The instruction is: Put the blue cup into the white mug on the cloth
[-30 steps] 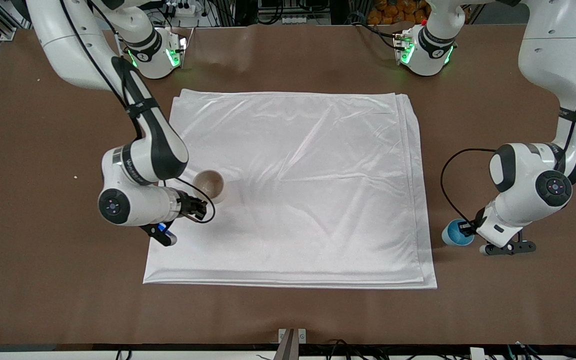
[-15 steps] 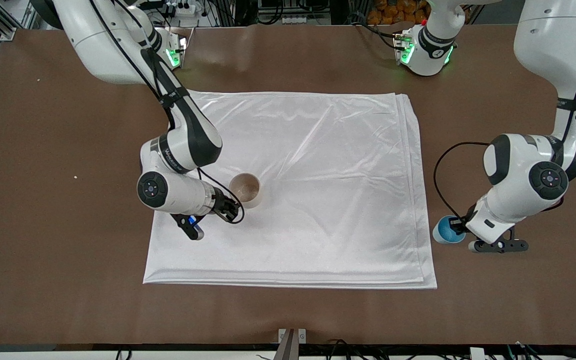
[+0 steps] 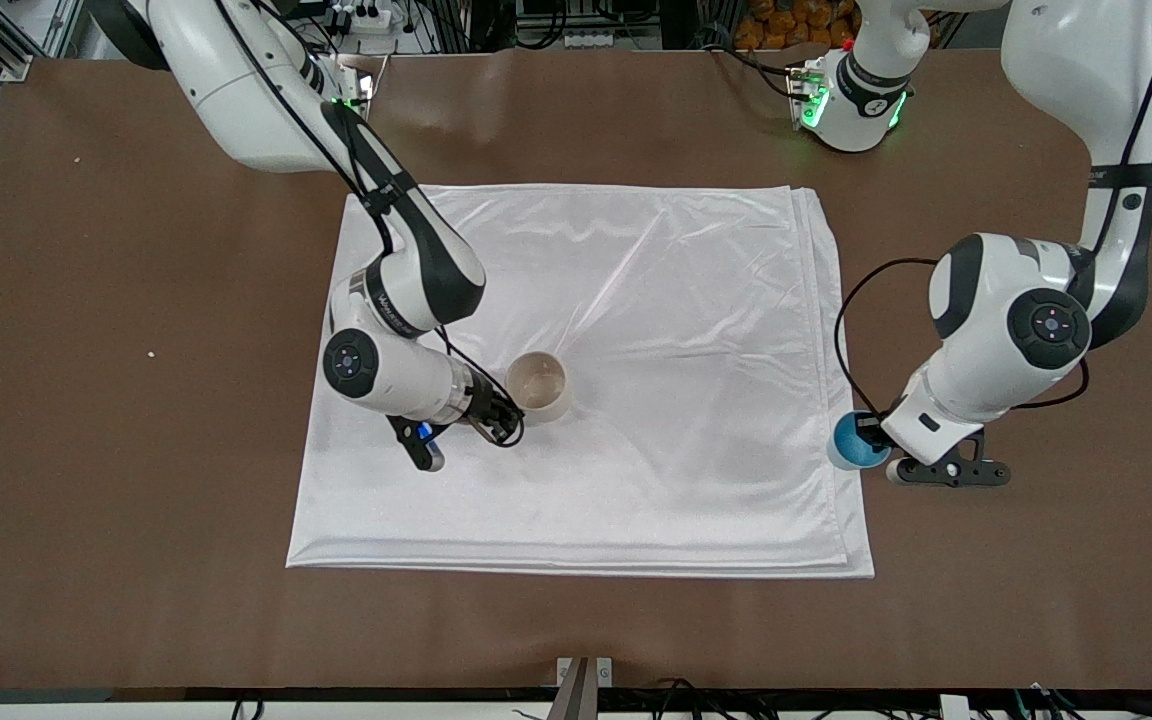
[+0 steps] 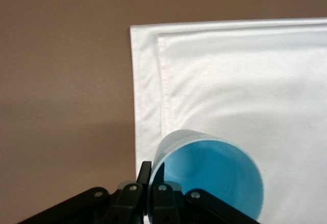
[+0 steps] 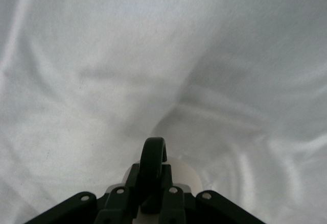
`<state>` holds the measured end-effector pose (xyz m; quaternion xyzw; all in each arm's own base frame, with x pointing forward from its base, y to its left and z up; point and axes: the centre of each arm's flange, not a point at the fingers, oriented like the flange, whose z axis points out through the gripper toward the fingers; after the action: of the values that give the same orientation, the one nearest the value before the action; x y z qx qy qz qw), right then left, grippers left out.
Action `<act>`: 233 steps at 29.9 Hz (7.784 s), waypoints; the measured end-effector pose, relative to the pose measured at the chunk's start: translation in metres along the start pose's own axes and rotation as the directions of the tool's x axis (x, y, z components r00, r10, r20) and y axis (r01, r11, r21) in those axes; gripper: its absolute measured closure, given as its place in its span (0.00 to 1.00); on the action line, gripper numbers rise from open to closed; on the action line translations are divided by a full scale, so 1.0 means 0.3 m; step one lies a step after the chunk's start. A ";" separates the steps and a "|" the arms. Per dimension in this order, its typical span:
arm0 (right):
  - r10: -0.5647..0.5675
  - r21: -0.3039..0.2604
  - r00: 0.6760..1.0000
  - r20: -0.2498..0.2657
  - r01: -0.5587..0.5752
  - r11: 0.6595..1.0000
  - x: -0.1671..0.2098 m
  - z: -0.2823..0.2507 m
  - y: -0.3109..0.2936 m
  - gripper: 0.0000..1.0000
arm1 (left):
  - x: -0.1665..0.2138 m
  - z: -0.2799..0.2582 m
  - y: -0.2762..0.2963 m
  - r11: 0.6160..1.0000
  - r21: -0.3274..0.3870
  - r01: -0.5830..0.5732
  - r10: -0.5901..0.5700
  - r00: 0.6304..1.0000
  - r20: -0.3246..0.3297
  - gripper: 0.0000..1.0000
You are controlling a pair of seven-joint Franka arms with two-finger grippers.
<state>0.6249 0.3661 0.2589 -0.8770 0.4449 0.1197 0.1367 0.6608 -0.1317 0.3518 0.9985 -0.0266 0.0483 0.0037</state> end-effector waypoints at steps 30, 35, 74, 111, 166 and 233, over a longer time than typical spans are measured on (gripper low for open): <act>0.016 0.040 0.999 -0.031 -0.015 0.999 -0.133 0.178 -0.013 0.45 | -0.151 -0.055 0.551 0.986 -0.025 0.166 -0.166 0.986 0.006 0.96; 0.018 0.044 0.999 -0.042 -0.016 0.999 -0.104 0.166 -0.014 0.25 | -0.178 -0.081 0.644 0.978 -0.037 0.204 -0.204 0.979 -0.003 0.96; -0.599 -0.301 0.800 -0.002 0.571 0.764 0.415 -0.204 0.397 0.00 | -0.394 0.103 1.215 0.901 -0.056 0.431 -0.430 0.902 0.037 0.96; -0.687 -0.288 0.726 0.004 0.659 0.695 0.451 -0.722 0.910 0.00 | -0.291 -0.544 0.938 0.947 0.016 0.321 -0.317 0.940 -0.127 0.00; -0.762 -0.307 0.627 -0.163 0.701 0.643 0.303 -1.531 0.741 0.00 | -0.300 -0.841 -0.140 0.994 0.048 0.100 -0.096 0.993 -0.073 0.00; -0.753 -0.308 0.637 -0.165 0.692 0.653 0.307 -1.573 0.756 0.00 | -0.307 -0.966 -0.226 1.000 0.004 0.024 -0.024 0.999 0.028 0.00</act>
<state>0.5351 0.0052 0.6388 -0.9983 0.0529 -0.0222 0.0132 0.5451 -0.0562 0.6312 0.9993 -0.0146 0.0345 0.0021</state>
